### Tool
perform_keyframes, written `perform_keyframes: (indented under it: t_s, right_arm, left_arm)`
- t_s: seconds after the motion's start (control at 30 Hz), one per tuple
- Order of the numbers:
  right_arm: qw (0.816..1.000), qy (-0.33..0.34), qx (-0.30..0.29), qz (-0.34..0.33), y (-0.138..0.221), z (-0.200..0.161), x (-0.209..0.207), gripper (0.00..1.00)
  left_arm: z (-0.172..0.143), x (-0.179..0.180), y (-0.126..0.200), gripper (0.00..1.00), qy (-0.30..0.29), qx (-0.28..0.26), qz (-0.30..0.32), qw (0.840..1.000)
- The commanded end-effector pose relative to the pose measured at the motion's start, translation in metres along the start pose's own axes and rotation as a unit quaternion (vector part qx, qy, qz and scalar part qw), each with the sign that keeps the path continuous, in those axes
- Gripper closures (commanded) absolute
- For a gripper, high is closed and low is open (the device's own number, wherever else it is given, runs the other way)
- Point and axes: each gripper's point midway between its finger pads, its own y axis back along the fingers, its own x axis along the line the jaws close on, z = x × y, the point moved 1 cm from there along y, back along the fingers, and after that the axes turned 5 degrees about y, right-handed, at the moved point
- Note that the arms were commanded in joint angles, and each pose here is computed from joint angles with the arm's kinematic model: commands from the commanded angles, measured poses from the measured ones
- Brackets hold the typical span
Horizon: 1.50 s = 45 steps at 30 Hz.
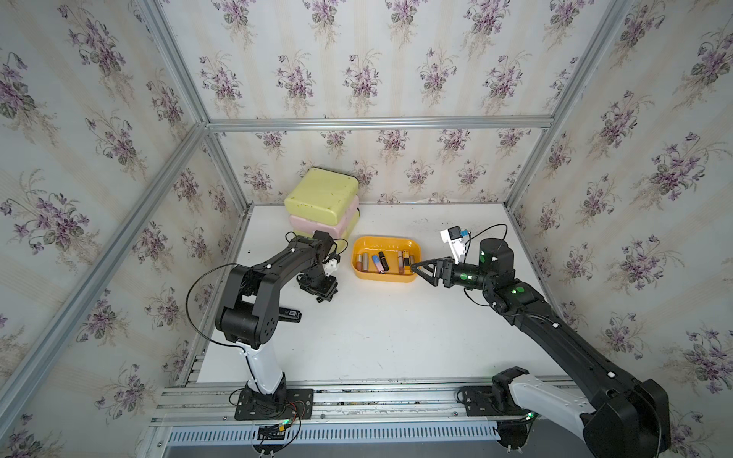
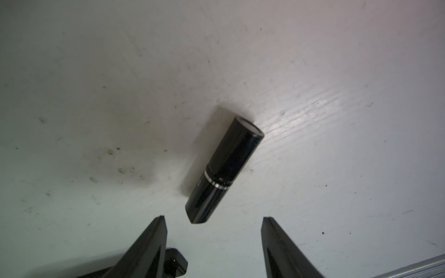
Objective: Put the lipstick into the storage box
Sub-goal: Pick up the lipstick at the center of the board.
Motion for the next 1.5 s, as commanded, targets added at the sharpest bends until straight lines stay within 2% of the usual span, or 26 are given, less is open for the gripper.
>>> perform_keyframes:
  t_s: [0.0,0.5,0.77,0.83,1.03,1.47]
  right_arm:
    - [1.0,0.013,-0.011,0.013,0.0,0.007,0.006,0.1]
    - [1.0,0.022,-0.013,0.016,0.005,0.003,0.009,0.1]
    - [0.999,0.022,-0.014,0.017,0.006,0.0,0.009,0.1]
    - [0.999,0.023,-0.015,0.017,0.006,0.0,0.01,0.1]
    - [0.999,0.028,-0.018,0.019,0.009,0.001,0.012,0.1]
    - [0.999,0.028,-0.019,0.024,0.008,0.002,0.014,0.1]
  left_arm:
    - [0.001,0.001,-0.003,0.38,-0.004,0.008,-0.003,1.0]
    - [0.0,0.001,-0.021,0.39,0.004,0.036,-0.01,0.999]
    - [-0.005,0.003,-0.029,0.44,0.006,0.053,-0.008,0.999]
    - [-0.005,0.003,-0.029,0.52,0.007,0.053,-0.008,0.999]
    - [-0.007,0.002,-0.031,0.56,0.007,0.058,-0.009,0.998]
    - [0.001,0.001,-0.029,0.53,0.007,0.044,-0.01,0.999]
